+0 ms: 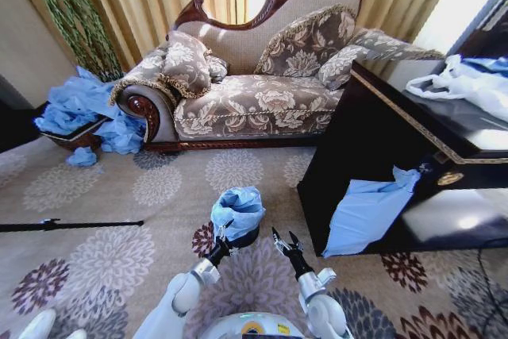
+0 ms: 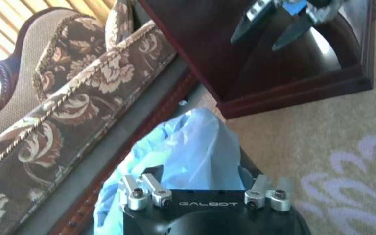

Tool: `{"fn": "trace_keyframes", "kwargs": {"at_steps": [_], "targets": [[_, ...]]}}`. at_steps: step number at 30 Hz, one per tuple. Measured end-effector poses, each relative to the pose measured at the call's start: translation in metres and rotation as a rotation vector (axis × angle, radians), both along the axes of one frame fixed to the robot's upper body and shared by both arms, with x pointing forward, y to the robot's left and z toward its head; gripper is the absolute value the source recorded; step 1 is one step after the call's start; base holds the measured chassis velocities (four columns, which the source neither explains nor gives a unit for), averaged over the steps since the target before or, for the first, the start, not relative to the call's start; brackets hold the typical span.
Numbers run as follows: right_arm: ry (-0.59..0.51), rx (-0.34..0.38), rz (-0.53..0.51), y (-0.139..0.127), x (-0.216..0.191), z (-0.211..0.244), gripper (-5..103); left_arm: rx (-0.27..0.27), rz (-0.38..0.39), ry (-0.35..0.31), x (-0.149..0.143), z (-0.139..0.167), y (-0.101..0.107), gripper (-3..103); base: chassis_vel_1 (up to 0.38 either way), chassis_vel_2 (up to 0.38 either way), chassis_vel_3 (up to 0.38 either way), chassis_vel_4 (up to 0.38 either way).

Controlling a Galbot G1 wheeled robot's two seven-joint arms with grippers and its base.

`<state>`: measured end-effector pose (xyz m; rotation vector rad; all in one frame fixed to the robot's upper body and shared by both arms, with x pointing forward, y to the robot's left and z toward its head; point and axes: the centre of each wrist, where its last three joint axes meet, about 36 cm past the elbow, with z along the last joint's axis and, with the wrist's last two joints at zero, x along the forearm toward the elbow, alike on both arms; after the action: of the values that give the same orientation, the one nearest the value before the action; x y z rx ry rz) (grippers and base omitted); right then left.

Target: Place a garbage bag over the trash bin.

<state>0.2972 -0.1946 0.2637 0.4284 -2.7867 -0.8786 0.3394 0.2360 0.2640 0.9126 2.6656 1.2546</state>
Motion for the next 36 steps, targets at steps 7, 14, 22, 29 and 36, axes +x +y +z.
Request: {"fn": "trace_keyframes", "kwargs": {"at_steps": [7, 14, 22, 29, 36], "targets": [[-0.003, -0.004, -0.003, 0.000, -0.001, 0.001, 100, 0.012, -0.003, 0.000, 0.009, -0.007, 0.004, 50, 0.000, 0.000, 0.000, 0.000], [-0.005, -0.012, -0.009, 0.000, 0.000, 0.003, 100, 0.008, -0.012, 0.000, 0.014, -0.006, 0.002, 29, 0.000, 0.000, 0.000, 0.000], [-0.008, -0.025, -0.007, 0.000, 0.002, 0.002, 100, 0.000, -0.013, 0.012, 0.007, -0.009, 0.003, 12, 0.000, 0.000, 0.000, 0.000], [-0.010, -0.026, -0.004, 0.005, 0.005, 0.001, 100, 0.017, -0.021, 0.045, 0.003, -0.015, 0.009, 0, 0.000, 0.000, 0.000, 0.000], [-0.009, -0.031, -0.003, 0.005, 0.005, 0.000, 100, 0.011, -0.026, 0.048, 0.000, -0.015, 0.007, 0, 0.000, 0.000, 0.000, 0.000]]}}
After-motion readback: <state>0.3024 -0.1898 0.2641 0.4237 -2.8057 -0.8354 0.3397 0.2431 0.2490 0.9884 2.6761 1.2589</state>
